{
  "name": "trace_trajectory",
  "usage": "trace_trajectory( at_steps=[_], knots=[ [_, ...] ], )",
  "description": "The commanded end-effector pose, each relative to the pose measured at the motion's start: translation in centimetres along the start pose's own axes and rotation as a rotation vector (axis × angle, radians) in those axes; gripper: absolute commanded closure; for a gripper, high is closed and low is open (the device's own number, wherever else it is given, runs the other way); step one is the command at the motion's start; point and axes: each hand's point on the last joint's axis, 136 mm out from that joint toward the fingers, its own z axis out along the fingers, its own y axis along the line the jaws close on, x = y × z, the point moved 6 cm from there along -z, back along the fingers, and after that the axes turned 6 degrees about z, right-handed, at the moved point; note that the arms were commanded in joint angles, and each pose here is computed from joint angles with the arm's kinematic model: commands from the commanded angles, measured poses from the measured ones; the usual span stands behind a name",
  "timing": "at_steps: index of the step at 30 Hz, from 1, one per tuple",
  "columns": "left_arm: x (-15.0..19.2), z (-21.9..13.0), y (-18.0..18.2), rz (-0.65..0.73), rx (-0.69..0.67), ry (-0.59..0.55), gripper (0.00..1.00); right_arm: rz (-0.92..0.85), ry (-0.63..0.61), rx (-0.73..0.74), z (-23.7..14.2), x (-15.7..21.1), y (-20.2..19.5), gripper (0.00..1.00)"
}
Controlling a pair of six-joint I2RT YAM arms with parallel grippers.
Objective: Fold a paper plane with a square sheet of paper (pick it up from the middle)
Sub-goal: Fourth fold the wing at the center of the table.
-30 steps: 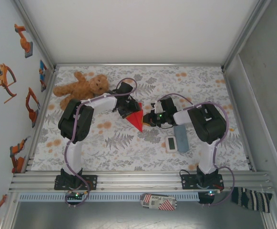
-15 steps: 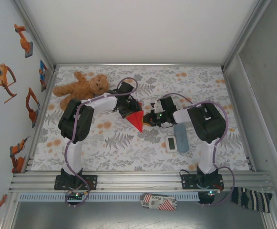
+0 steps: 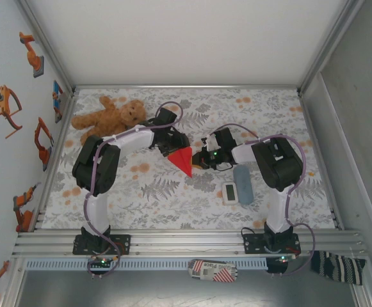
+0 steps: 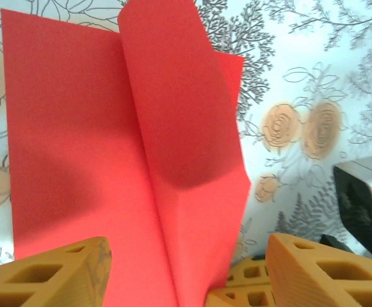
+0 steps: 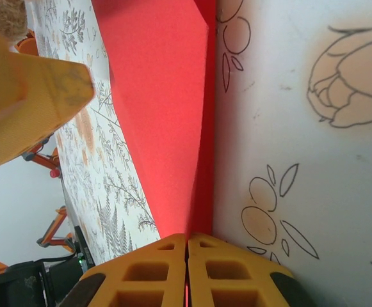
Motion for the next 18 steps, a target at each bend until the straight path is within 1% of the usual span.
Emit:
trace_trajectory(
  at_steps=[1,5,8,13,18],
  knots=[
    [-0.6,-1.7,-1.4,0.032,0.113,-0.060,0.41,0.087,-0.014,0.219,1.1,0.9,-5.9,0.91],
    [-0.7,-1.1,-2.0,0.017,0.223,-0.059,0.55,0.087,-0.013,0.220,1.1,0.9,-5.9,0.91],
    [-0.6,0.0,-1.9,-0.003,0.264,-0.036,0.64,0.086,-0.010,0.229,1.1,0.9,-6.1,0.91],
    [-0.5,1.3,-1.5,-0.015,0.263,-0.010,0.70,0.086,-0.004,0.239,1.2,0.9,-6.2,0.91],
    [-0.1,2.4,-0.2,-0.051,0.210,0.018,0.73,0.086,-0.003,0.244,1.2,0.9,-6.3,0.90]
  ],
)
